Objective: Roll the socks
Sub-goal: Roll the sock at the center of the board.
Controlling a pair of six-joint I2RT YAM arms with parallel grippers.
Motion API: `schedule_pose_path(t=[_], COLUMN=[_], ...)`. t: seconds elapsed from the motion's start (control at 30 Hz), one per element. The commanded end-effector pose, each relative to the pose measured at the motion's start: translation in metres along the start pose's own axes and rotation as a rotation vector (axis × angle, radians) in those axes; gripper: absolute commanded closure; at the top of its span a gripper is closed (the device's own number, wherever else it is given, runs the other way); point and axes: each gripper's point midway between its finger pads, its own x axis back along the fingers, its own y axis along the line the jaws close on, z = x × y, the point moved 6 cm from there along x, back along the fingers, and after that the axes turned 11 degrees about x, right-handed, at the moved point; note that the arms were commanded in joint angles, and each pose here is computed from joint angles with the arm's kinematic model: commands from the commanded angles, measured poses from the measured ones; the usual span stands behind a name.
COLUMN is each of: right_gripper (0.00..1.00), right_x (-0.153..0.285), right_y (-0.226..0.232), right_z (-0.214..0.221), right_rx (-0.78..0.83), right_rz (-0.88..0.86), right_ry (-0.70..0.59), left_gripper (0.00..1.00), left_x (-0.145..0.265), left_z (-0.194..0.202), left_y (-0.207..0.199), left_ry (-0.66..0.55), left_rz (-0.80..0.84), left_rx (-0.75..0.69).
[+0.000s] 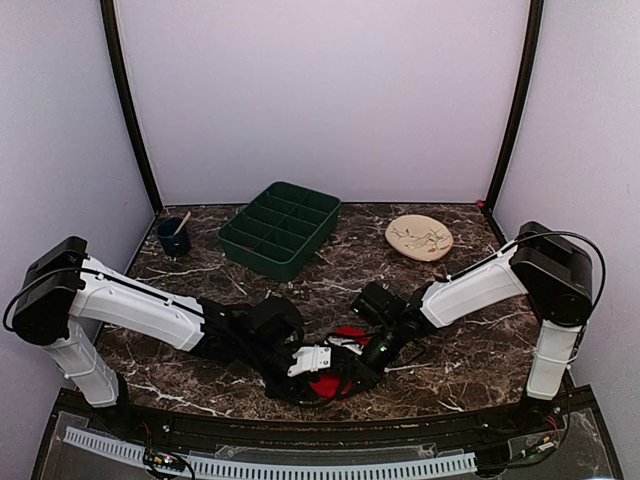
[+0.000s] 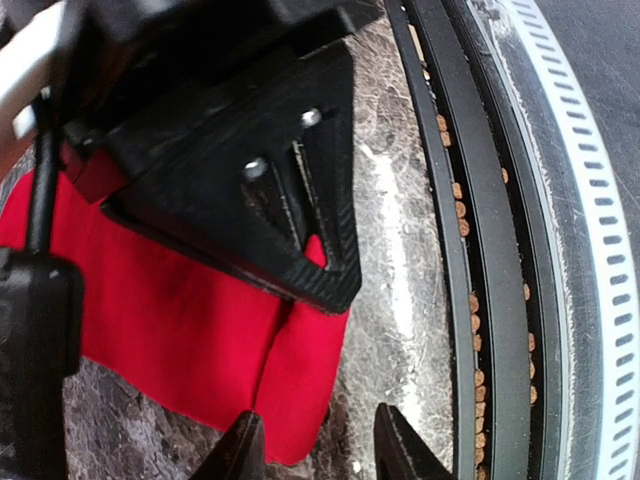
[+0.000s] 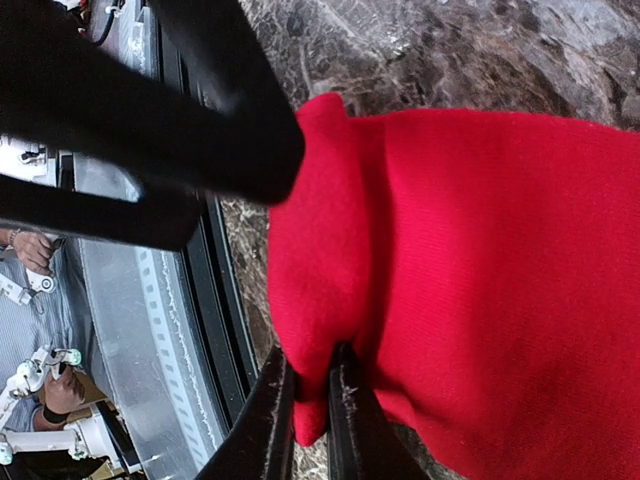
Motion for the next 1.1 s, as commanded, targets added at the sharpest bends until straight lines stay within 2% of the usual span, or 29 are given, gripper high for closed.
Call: schedule_pose_path(t=[0.0, 0.3, 0.5, 0.73, 0.93, 1.07], right_gripper=[0.88, 0.88, 0.88, 0.88, 0.88, 0.87], right_x=[-0.001, -0.002, -0.003, -0.002, 0.0, 0.001], right_y=[-0.002, -0.002, -0.002, -0.002, -0.003, -0.004], right_z=[0.004, 0.005, 0.007, 0.007, 0.007, 0.006], right_rx=[-0.02, -0.024, -0.029, -0.028, -0.031, -0.033], right_rz=[-0.015, -0.03, -0.038, -0.04, -0.037, -0.029], right_ry=[0.002, 0.007, 0.016, 0.021, 0.016, 0.016], left_gripper=[0.61, 0.65, 0.66, 0.67, 0.77, 0.87], left_x=[-0.003, -0.015, -0.016, -0.023, -0.027, -0.028], left_z=[0.001, 0.004, -0.002, 0.001, 0.008, 0.011], left_y=[-0.006, 0.002, 0.008, 0.006, 0.001, -0.002], left_ry=[0.04, 0.082, 0.064, 0.101, 0.15, 0.179], left_rz=[-0.022, -0.093, -0.15, -0.114, -0.048, -0.015], left_rx=[-0.103, -0.167, -0.205, -0.231, -0.222, -0.203])
